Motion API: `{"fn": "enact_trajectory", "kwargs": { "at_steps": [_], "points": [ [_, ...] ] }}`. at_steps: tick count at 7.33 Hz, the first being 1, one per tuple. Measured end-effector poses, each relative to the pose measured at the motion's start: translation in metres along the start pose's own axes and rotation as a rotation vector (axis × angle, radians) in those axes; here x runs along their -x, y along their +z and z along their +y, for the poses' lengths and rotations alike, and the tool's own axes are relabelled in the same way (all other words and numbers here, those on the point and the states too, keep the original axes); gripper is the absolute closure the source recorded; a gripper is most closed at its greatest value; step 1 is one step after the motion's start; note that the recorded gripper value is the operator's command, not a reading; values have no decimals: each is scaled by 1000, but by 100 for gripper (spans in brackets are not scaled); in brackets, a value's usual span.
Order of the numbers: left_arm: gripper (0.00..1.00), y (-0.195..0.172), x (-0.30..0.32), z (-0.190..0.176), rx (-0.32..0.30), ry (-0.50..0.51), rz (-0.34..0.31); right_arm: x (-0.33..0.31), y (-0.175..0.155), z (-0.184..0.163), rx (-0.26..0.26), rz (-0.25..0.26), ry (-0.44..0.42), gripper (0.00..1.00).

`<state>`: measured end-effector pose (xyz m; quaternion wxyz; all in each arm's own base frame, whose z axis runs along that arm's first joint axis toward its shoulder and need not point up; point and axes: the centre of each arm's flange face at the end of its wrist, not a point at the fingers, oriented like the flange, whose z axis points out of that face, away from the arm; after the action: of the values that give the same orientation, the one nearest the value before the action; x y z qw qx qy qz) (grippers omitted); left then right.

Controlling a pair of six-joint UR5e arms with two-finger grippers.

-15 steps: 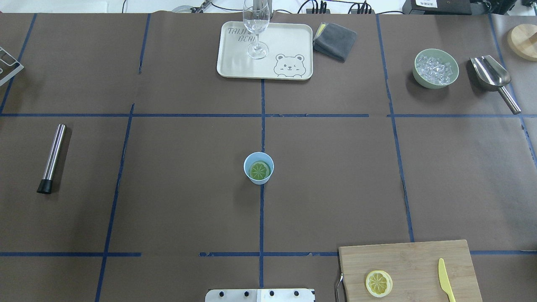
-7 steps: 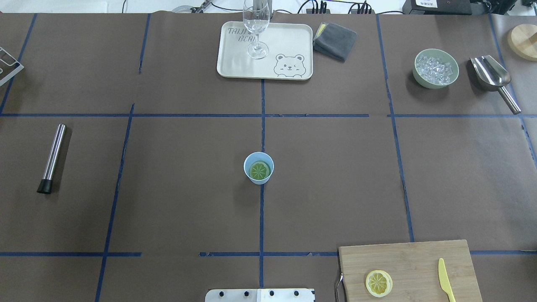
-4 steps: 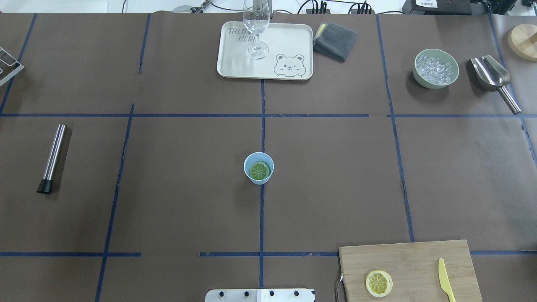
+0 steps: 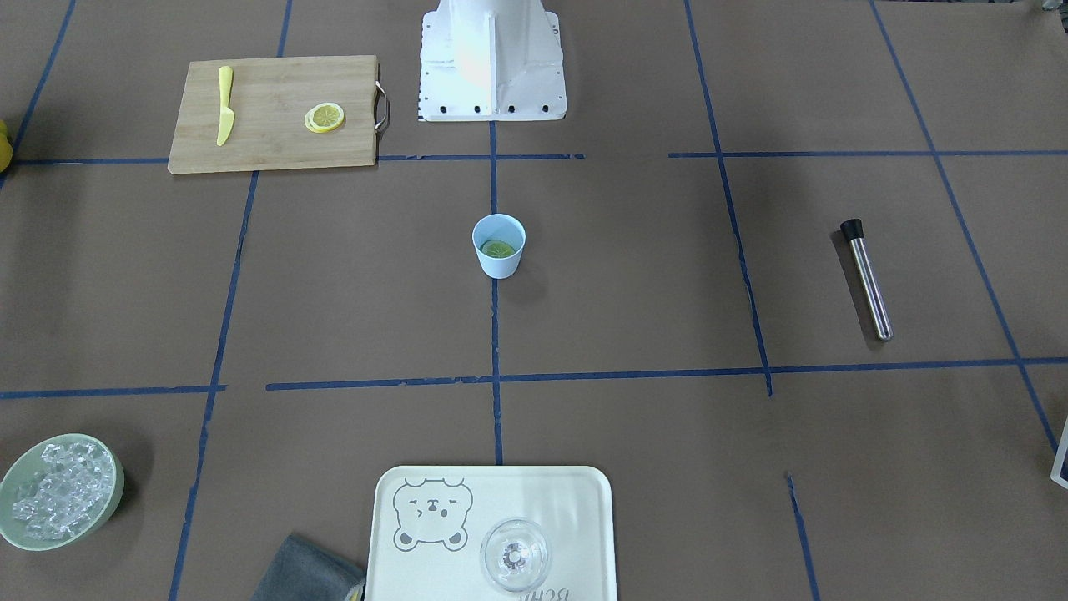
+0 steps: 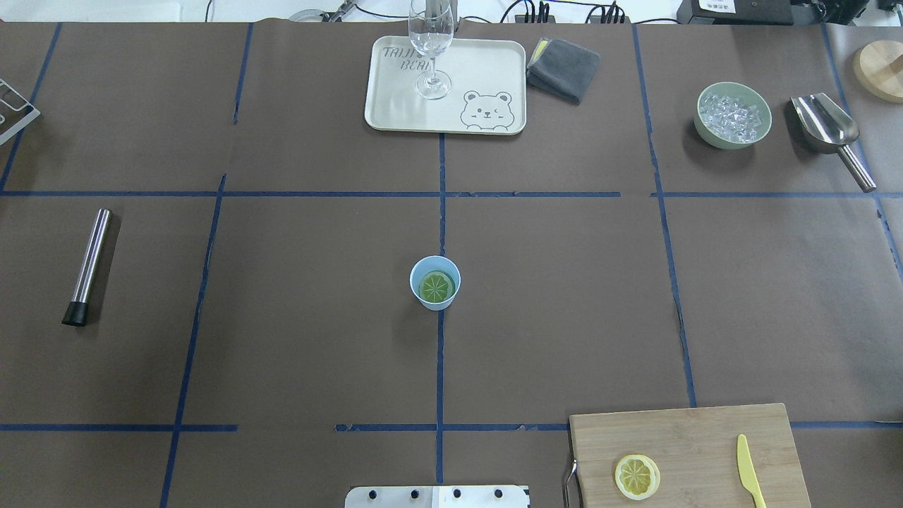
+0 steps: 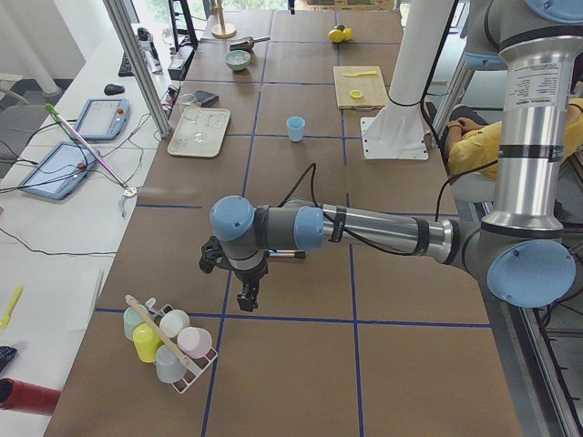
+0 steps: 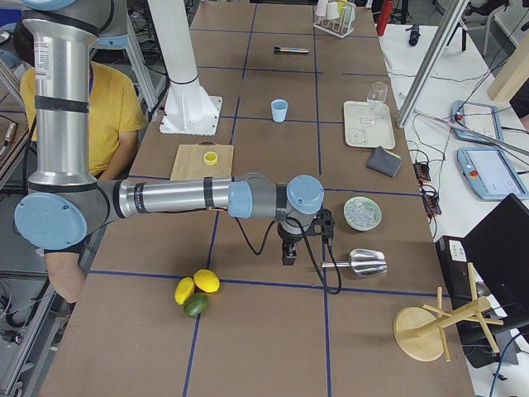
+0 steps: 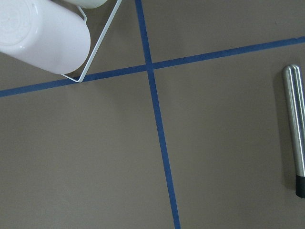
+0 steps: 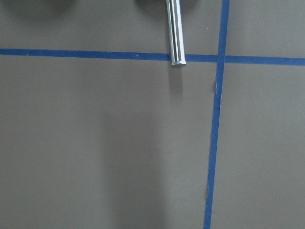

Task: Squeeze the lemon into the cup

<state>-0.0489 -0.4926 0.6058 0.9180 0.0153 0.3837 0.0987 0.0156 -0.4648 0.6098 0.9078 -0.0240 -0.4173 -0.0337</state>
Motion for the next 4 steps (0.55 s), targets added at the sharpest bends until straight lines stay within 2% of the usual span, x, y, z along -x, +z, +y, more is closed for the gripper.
{"fn": "enact_trajectory", "kwargs": {
  "at_steps": [1,4],
  "points": [
    [0,-2,-1,-4,-2,4,-2,0,0,0,0,2,0,0],
    [0,2,3,-2,4,0,-1,-7,1,0,1,56,-2,0]
  ]
}}
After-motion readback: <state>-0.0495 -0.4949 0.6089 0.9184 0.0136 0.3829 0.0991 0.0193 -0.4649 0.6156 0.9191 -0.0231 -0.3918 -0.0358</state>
